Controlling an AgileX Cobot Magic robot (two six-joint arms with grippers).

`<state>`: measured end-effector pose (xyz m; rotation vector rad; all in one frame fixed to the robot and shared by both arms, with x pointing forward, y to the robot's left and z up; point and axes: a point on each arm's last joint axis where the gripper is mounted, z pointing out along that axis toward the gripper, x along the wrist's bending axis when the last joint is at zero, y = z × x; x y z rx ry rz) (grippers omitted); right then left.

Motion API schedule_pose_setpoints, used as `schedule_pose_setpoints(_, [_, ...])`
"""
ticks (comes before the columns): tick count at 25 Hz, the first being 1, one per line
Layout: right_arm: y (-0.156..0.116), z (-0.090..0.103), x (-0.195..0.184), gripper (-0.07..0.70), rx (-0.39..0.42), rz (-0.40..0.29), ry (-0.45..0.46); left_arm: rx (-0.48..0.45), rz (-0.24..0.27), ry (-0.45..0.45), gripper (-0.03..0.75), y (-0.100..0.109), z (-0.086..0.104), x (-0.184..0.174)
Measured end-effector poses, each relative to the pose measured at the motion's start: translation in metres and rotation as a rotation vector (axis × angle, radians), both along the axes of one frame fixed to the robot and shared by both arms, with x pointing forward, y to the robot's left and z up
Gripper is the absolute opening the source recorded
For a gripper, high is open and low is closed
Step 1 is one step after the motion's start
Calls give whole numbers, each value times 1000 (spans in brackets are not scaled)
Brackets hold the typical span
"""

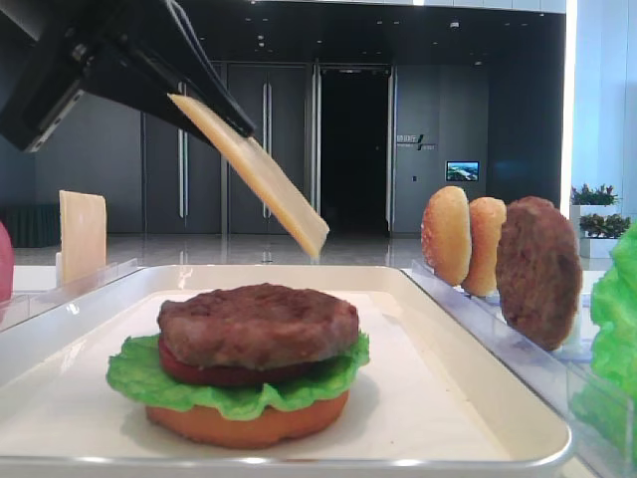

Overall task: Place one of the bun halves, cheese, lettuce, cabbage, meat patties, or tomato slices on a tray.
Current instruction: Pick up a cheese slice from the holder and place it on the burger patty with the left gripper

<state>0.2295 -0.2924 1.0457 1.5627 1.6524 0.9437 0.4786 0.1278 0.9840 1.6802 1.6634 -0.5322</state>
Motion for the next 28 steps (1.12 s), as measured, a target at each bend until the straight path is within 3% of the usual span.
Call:
schedule_pose_setpoints(9, [0, 0, 0, 471, 0, 0, 0, 0, -42, 58, 35, -9, -17, -1])
schedule_pose_setpoints(28, [0, 0, 0, 471, 0, 0, 0, 24, -65, 55, 35, -8, -21, -1])
